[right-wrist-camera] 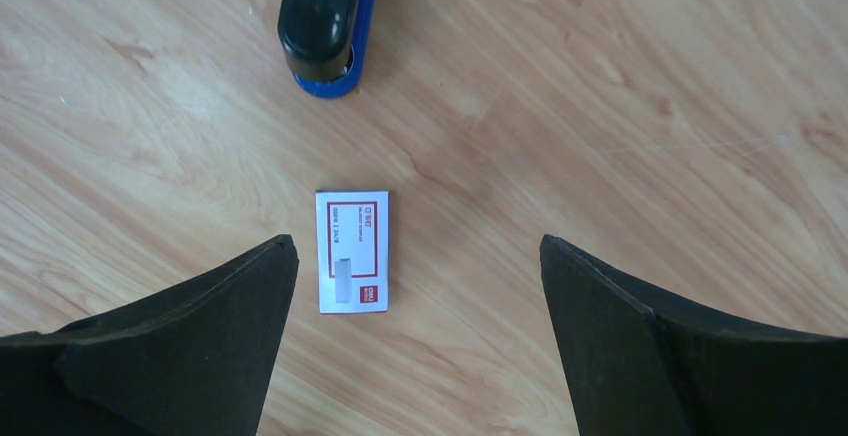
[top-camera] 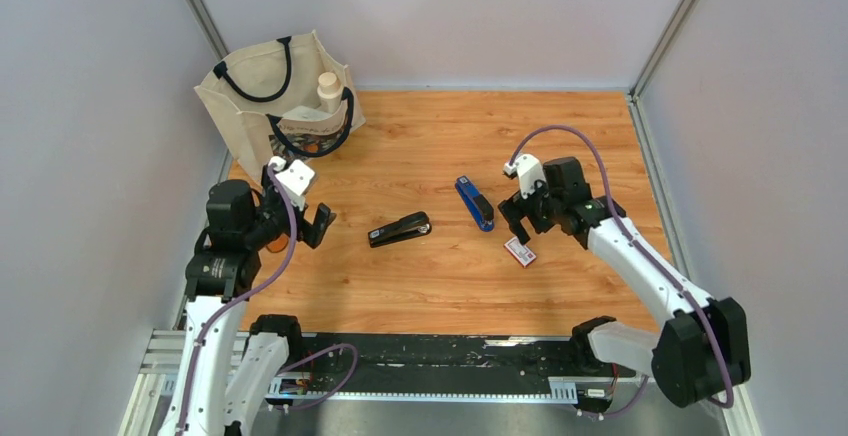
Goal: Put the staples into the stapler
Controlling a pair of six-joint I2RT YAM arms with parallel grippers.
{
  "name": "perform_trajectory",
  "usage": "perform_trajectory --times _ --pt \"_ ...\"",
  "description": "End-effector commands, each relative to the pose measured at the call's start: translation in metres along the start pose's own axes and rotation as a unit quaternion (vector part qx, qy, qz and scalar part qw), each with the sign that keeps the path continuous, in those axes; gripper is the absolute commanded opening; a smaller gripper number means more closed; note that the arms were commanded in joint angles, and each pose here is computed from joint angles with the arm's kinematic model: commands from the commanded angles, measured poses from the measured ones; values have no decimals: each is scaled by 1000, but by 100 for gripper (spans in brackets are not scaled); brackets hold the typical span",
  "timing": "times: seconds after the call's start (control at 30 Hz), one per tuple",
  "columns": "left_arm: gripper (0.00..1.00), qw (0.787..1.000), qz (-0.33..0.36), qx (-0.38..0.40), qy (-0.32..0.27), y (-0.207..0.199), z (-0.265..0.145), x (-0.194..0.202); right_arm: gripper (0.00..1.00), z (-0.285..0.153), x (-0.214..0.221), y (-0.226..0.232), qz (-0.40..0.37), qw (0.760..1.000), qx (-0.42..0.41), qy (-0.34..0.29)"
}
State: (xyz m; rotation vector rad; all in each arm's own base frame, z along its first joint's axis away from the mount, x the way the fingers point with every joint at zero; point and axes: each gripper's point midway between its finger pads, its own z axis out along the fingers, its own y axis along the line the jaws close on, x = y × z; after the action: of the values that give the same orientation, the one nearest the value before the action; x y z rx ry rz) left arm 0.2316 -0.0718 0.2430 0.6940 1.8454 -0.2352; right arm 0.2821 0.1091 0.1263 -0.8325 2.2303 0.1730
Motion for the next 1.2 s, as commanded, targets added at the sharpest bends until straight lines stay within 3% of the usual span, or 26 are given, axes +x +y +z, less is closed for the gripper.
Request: perform_trajectory --times 0.0,0.33,0.6,0.9,1.17 --pt "100 998 15 39 -47 -11 8 -30 96 8 11 -2 -31 998 -4 48" --pt "100 994 21 94 -59 -45 37 -51 85 28 48 20 -30 989 -65 132" --pt "100 987 50 146 -48 -83 74 -52 82 36 62 30 -30 984 -90 154" --pt "100 974 -15 227 -4 -121 98 -39 78 51 68 36 -41 979 -90 177" --pt "100 971 -38 232 -27 -127 90 -39 68 60 74 44 -48 973 -103 200"
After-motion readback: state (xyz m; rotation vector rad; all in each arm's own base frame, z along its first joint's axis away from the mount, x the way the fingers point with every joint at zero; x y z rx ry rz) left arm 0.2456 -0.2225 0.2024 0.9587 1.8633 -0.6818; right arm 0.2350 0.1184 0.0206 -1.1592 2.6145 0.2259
